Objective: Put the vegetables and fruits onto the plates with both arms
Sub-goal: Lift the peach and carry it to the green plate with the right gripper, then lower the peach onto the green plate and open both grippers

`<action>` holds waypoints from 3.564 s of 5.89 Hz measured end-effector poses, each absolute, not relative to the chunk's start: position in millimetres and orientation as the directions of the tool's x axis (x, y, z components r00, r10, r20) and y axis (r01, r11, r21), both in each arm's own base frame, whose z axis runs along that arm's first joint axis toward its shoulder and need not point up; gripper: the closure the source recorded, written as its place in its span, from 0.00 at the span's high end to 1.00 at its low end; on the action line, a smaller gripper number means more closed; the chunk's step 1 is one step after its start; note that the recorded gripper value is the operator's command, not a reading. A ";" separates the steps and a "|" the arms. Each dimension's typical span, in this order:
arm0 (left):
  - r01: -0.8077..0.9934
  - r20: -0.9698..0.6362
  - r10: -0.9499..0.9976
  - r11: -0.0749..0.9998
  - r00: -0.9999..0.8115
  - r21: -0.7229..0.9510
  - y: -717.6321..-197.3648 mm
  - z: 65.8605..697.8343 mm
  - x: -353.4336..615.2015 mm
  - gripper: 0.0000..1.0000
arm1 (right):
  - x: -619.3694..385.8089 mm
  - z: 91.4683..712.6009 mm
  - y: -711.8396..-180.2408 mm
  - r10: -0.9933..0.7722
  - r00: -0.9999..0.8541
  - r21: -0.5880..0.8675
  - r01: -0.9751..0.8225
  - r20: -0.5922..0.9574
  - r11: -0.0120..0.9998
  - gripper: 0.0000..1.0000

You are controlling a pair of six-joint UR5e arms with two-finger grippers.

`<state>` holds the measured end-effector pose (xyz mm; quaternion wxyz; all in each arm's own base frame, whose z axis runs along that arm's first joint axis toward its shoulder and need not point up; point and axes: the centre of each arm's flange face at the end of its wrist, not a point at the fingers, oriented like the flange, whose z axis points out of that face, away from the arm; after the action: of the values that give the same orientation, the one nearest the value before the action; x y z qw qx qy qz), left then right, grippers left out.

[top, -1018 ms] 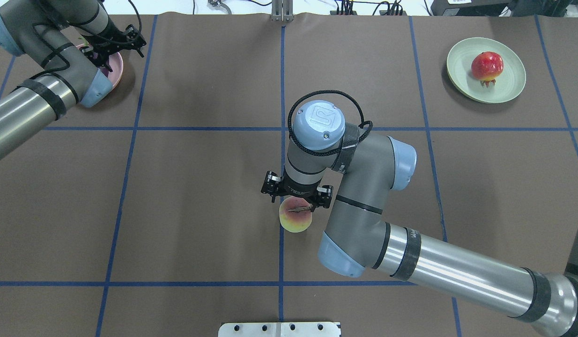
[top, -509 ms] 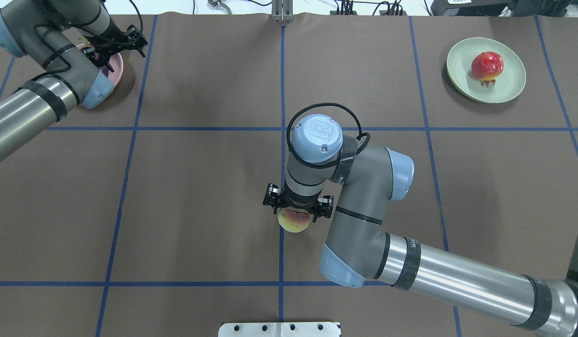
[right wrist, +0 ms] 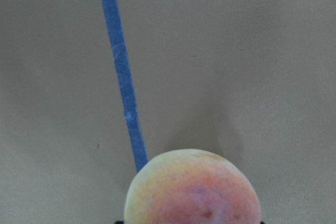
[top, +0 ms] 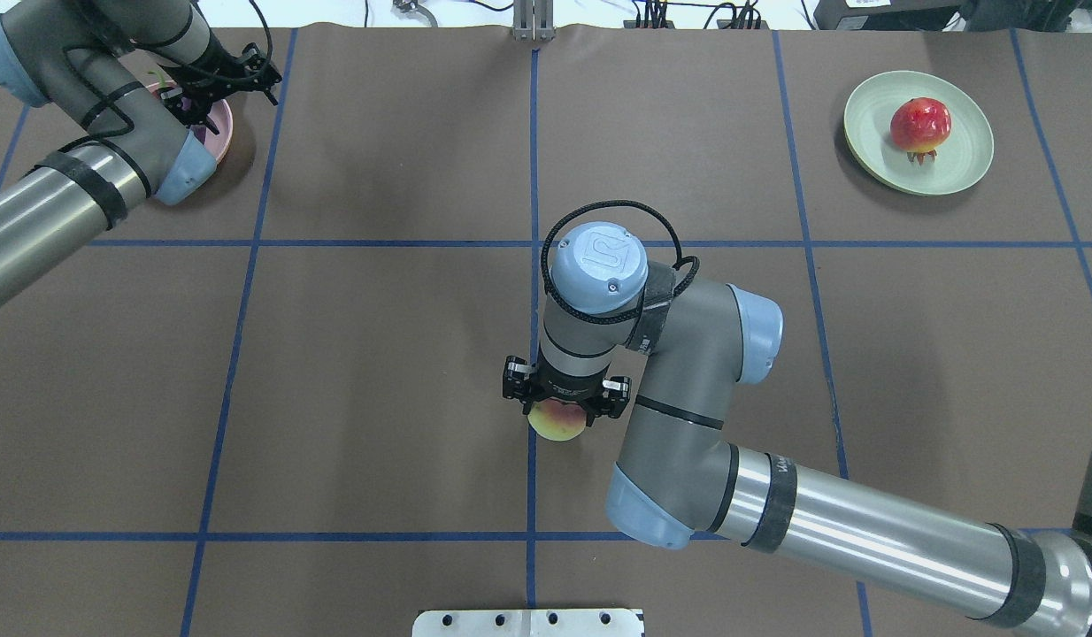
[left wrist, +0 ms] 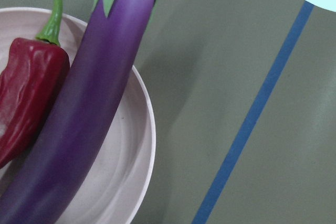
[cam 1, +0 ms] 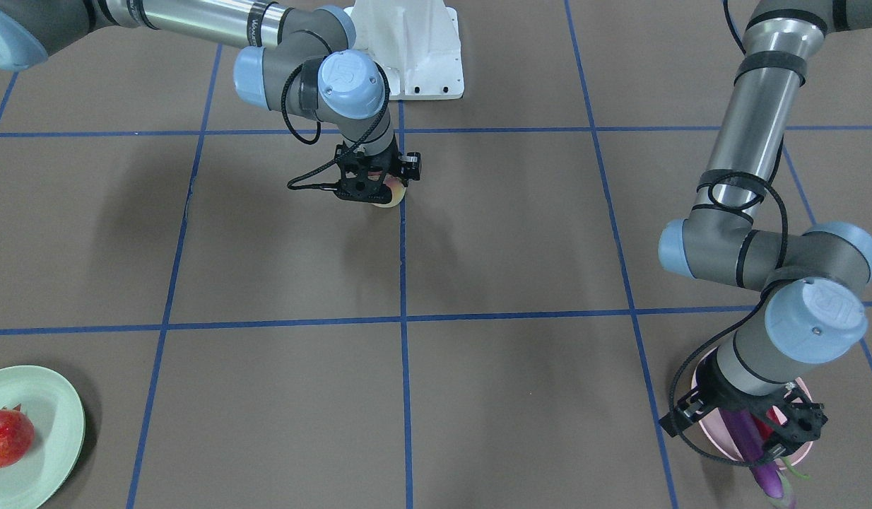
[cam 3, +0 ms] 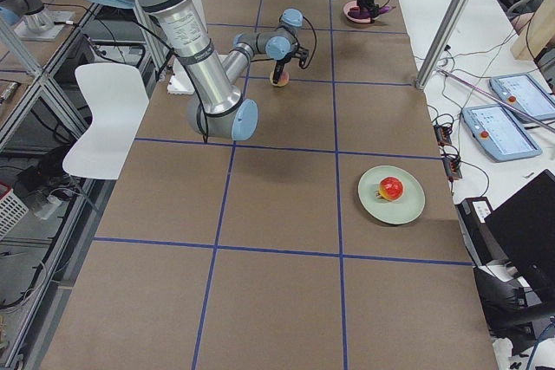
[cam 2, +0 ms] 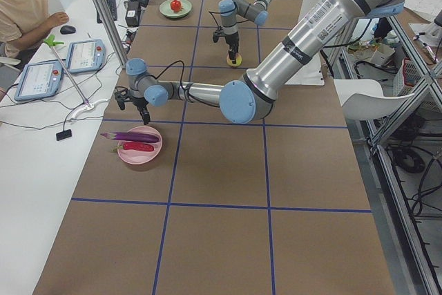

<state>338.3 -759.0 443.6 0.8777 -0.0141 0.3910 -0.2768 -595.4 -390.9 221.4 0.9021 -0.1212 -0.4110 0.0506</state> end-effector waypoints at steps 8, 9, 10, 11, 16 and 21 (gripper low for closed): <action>0.464 -0.728 -0.481 0.850 0.488 -0.249 -726.9 403.5 362.5 1.00 | -281.2 426.9 -726.5 0.109 0.800 -0.052 -0.098 0.589 0.994 0.00; 0.465 -0.727 -0.485 0.848 0.486 -0.254 -725.8 403.0 364.7 1.00 | -271.5 447.7 -734.9 0.122 0.820 -0.044 -0.117 0.560 0.992 0.00; 0.466 -0.726 -0.488 0.846 0.485 -0.258 -724.9 402.8 366.5 1.00 | -270.0 463.8 -738.7 0.125 0.827 -0.041 -0.123 0.548 0.992 0.00; 0.467 -0.725 -0.490 0.845 0.484 -0.259 -724.5 403.3 366.9 1.00 | -268.9 475.3 -739.7 0.124 0.835 -0.034 -0.125 0.536 0.992 0.99; 0.463 -0.734 -0.483 0.848 0.478 -0.257 -723.0 394.9 366.5 1.00 | -259.0 502.5 -738.4 0.058 0.843 0.014 -0.078 0.534 0.997 1.00; 0.259 -0.802 -0.143 0.966 0.580 0.015 -637.1 467.8 256.6 1.00 | -187.0 403.2 -647.2 0.046 0.733 0.017 -0.079 0.679 0.997 1.00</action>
<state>256.6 -637.1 467.8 0.8865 0.0653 0.4439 -0.1134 -187.0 -647.2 403.2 0.9306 0.0225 -0.3639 0.0338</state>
